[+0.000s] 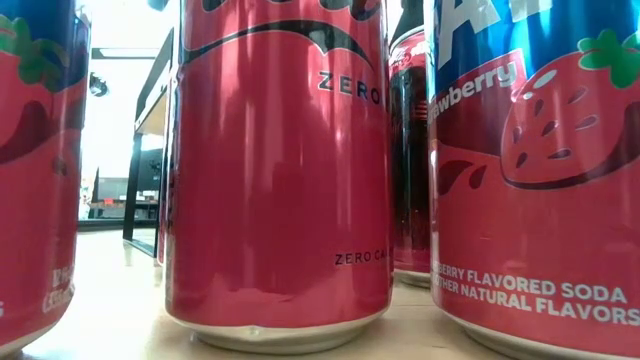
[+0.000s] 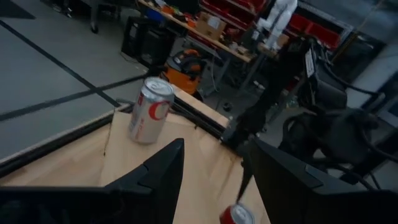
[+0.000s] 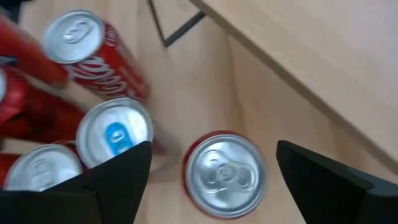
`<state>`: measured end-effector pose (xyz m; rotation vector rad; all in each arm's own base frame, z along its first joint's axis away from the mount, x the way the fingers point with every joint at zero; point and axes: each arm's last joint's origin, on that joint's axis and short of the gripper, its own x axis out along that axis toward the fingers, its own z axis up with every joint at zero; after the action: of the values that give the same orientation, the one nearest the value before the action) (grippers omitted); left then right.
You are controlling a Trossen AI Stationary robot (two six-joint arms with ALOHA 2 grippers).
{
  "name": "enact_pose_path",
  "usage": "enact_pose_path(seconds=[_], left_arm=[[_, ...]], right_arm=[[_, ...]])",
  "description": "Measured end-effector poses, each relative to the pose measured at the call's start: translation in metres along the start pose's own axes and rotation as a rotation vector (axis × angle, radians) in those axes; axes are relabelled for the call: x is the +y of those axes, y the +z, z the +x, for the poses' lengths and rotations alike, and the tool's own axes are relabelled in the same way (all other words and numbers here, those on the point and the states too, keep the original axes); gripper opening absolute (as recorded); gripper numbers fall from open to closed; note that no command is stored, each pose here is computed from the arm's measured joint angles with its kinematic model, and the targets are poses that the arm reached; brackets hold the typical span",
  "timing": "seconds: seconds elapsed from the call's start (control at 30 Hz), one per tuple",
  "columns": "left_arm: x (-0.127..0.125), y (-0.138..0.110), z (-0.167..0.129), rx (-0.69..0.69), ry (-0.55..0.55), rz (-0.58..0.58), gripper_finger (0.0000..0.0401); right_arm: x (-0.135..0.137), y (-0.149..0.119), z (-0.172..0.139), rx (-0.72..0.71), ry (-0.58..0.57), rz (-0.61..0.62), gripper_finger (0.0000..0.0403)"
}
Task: Place canned beverage on shelf
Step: Put the top red and black soda can on the shelf
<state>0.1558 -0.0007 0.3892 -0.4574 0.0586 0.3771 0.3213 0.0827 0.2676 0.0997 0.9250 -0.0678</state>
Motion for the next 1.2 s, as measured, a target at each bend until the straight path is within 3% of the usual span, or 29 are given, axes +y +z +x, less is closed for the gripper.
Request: enact_pose_path(seconds=[0.17,0.53,0.97,1.2], left_arm=[[0.001,-0.002,0.000,0.026,-0.005,0.009,0.0194],[0.001,-0.003,0.000,0.034,-0.001,0.013,0.0194],[0.001,-0.003,0.000,0.034,0.000,0.013,0.0194],[0.001,-0.003,0.000,0.035,0.000,0.011,0.0194]], right_arm=[[0.003,-0.002,0.007,-0.009,-0.078,-0.041,0.0360],[-0.001,-0.008,0.029,0.075,-0.124,-0.039,0.0360],[-0.012,-0.011,0.050,0.149,-0.115,0.003,0.0359],[-0.015,-0.017,0.058,0.232,-0.104,0.007,0.0335]])
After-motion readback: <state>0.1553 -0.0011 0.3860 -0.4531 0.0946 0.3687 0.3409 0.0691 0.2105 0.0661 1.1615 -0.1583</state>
